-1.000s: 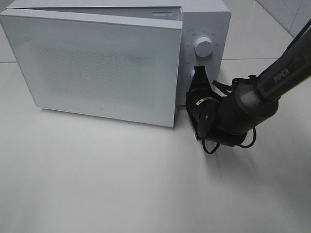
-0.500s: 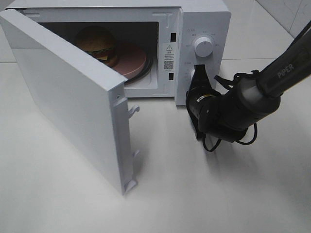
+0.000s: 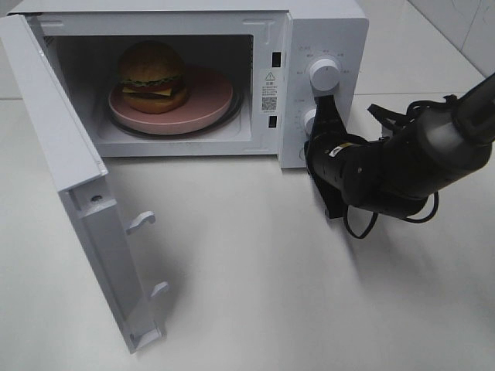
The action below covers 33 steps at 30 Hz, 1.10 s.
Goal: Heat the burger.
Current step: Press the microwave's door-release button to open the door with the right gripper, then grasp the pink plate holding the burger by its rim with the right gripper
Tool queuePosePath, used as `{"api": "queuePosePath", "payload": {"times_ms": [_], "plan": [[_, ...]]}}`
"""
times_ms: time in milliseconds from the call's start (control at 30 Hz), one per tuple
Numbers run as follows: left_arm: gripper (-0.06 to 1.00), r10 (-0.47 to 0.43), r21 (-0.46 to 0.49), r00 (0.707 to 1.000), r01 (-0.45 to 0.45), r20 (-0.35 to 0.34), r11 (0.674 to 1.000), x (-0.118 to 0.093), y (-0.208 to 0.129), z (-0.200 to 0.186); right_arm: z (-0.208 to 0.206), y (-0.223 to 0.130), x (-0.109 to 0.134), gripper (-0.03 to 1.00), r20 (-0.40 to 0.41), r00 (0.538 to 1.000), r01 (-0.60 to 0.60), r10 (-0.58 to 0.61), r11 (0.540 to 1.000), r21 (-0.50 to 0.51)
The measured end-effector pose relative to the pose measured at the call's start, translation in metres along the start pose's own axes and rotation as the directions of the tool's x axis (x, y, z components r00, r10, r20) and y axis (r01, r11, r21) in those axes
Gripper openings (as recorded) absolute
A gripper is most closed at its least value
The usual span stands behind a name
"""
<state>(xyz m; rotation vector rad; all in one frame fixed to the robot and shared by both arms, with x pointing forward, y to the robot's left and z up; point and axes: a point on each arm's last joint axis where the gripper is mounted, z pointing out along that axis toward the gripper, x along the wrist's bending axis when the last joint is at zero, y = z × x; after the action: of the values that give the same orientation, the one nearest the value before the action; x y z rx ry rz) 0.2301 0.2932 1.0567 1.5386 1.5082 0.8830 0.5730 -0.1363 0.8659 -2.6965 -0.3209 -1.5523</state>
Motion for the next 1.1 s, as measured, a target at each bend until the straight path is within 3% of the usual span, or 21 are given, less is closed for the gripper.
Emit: {"api": "queuePosePath", "payload": {"times_ms": [167,333,500,533,600,633,667,700,733,767,800,833,867,900,933,1000,1033,1067,1100], "plan": [[0.99,0.000,0.000,1.000,0.000,0.000,1.000,0.000,0.000,0.000,-0.016,0.002,0.004,0.00,-0.013,0.998,0.060,-0.059,0.997,0.046],[0.99,0.000,0.000,1.000,0.000,0.000,1.000,0.000,0.000,0.000,-0.034,0.005,-0.008,0.00,0.060,0.987,0.141,-0.147,0.985,0.099],[0.99,0.000,0.000,1.000,0.000,0.000,1.000,0.000,0.000,0.000,-0.053,0.006,-0.010,0.00,0.075,0.946,0.298,-0.314,0.939,0.170],[0.99,0.000,0.000,1.000,0.000,0.000,1.000,0.000,0.000,0.000,-0.061,0.007,-0.009,0.00,0.072,0.922,0.361,-0.381,0.910,0.203],[0.99,0.000,0.000,1.000,0.000,0.000,1.000,0.000,0.000,0.000,-0.064,0.007,-0.008,0.00,0.070,0.909,0.387,-0.410,0.896,0.218],[0.99,0.000,0.000,1.000,0.000,0.000,1.000,0.000,0.000,0.000,-0.070,0.006,-0.004,0.00,0.050,0.875,0.457,-0.482,0.854,0.247],[0.99,0.000,0.000,1.000,0.000,0.000,1.000,0.000,0.000,0.000,-0.070,0.006,-0.004,0.00,0.050,0.875,0.457,-0.482,0.854,0.247],[0.99,0.000,0.000,1.000,0.000,0.000,1.000,0.000,0.000,0.000,-0.077,0.005,0.001,0.00,0.015,0.822,0.544,-0.569,0.793,0.274],[0.99,0.000,0.000,1.000,0.000,0.000,1.000,0.000,0.000,0.000,-0.079,0.005,0.004,0.00,-0.005,0.794,0.584,-0.608,0.761,0.282],[0.99,0.000,0.000,1.000,0.000,0.000,1.000,0.000,0.000,0.000,-0.079,0.005,0.004,0.00,-0.005,0.794,0.584,-0.608,0.761,0.282],[0.99,0.000,0.000,1.000,0.000,0.000,1.000,0.000,0.000,0.000,-0.085,0.004,0.007,0.00,-0.034,0.731,0.656,-0.681,0.688,0.310],[0.99,0.000,0.000,1.000,0.000,0.000,1.000,0.000,0.000,0.000,-0.089,0.004,0.008,0.00,-0.051,0.693,0.693,-0.719,0.645,0.323],[0.99,0.000,0.000,1.000,0.000,0.000,1.000,0.000,0.000,0.000,-0.089,0.004,0.008,0.00,-0.051,0.693,0.693,-0.719,0.645,0.323],[0.99,0.000,0.000,1.000,0.000,0.000,1.000,0.000,0.000,0.000,-0.094,0.004,0.010,0.00,-0.071,0.632,0.741,-0.771,0.576,0.346],[0.99,0.000,0.000,1.000,0.000,0.000,1.000,0.000,0.000,0.000,-0.094,0.004,0.010,0.00,-0.071,0.632,0.741,-0.771,0.576,0.346],[0.99,0.000,0.000,1.000,0.000,0.000,1.000,0.000,0.000,0.000,-0.103,0.005,0.013,0.00,-0.097,0.553,0.791,-0.827,0.485,0.374],[0.99,0.000,0.000,1.000,0.000,0.000,1.000,0.000,0.000,0.000,-0.103,0.005,0.013,0.00,-0.097,0.553,0.791,-0.827,0.485,0.374],[0.99,0.000,0.000,1.000,0.000,0.000,1.000,0.000,0.000,0.000,-0.109,0.006,0.014,0.00,-0.112,0.502,0.816,-0.858,0.427,0.391],[0.99,0.000,0.000,1.000,0.000,0.000,1.000,0.000,0.000,0.000,-0.111,0.007,0.014,0.00,-0.120,0.477,0.826,-0.871,0.398,0.399]]}}
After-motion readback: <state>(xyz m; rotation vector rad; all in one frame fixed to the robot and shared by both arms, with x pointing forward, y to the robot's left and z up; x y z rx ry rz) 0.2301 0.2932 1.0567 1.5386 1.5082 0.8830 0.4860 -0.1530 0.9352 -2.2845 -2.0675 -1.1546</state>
